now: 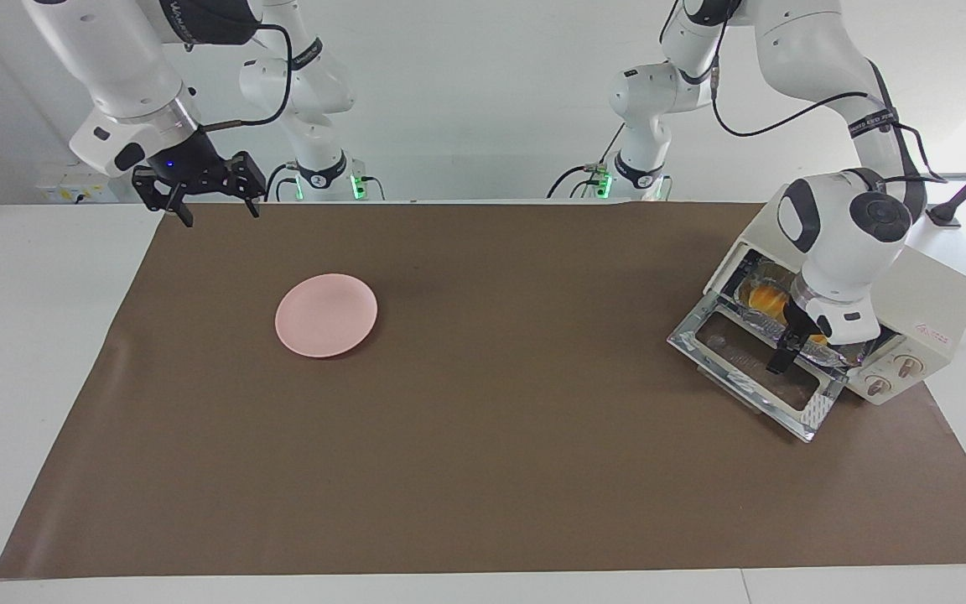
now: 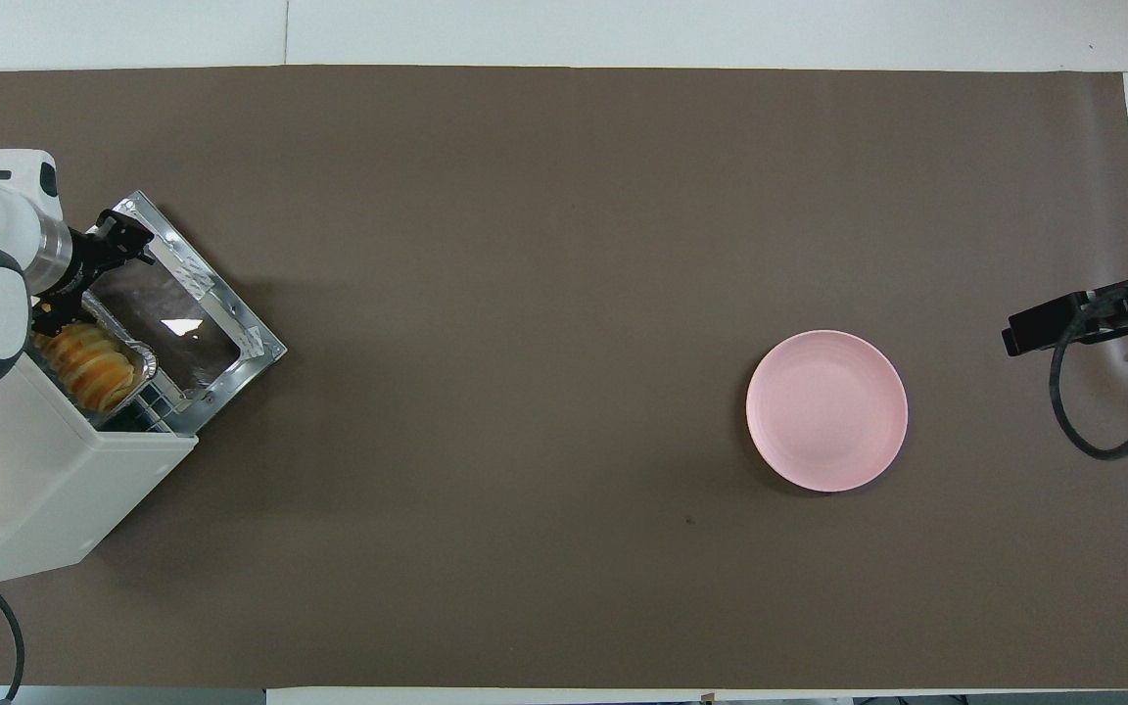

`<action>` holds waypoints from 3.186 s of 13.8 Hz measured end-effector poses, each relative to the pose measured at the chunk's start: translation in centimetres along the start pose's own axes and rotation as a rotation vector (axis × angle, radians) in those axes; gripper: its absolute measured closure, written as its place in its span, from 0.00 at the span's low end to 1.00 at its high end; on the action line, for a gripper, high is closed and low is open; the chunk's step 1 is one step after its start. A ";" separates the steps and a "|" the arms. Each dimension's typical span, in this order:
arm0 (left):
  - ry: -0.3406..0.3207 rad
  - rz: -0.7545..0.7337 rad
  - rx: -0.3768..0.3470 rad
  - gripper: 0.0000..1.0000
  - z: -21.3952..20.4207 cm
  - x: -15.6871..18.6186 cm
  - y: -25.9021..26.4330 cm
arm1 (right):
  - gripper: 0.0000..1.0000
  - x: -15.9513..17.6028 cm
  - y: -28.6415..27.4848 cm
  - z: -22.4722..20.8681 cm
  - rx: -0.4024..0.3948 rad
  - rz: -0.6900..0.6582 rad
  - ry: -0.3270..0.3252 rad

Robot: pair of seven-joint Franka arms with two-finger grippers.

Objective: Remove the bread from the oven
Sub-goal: 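Grasp the foil tray edge with the left gripper, then pull the foil tray out and set it mid-table with the left gripper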

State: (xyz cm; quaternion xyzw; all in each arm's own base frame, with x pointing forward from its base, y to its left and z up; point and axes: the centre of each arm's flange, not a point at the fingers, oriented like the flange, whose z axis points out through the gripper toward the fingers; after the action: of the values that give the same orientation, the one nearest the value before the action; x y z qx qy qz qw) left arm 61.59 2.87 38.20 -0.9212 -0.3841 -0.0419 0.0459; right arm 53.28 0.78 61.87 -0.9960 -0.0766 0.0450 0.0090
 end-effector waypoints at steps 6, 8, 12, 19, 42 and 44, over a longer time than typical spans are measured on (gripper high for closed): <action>0.000 0.094 0.007 0.80 0.2 -0.6 -0.3 | 0.00 0.0 0.0 0.0 0.000 0.000 0.000; 0.005 0.131 -0.001 0.98 -0.1 -0.9 0.2 | 0.00 0.0 0.0 0.0 0.000 0.000 0.000; 0.052 0.360 -0.049 0.98 -3.5 -5.0 6.2 | 0.00 0.0 0.0 0.0 0.000 0.000 0.000; 0.061 0.874 -0.131 0.98 -7.3 -29.8 24.0 | 0.00 0.0 0.0 0.0 0.000 0.000 0.000; -0.003 0.781 -0.157 0.31 -3.8 -40.2 30.1 | 0.00 0.0 0.0 0.0 0.000 0.000 0.000; 0.025 0.705 -0.163 0.07 -6.4 -34.8 29.2 | 0.00 0.0 -0.1 0.0 0.000 -0.001 -0.001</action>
State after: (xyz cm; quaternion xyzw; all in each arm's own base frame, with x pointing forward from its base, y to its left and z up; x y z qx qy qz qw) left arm 57.64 -42.82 39.14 -0.9971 -0.0375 -0.0650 -0.0114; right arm 53.28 0.85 61.84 -0.9959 -0.0772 0.0454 0.0090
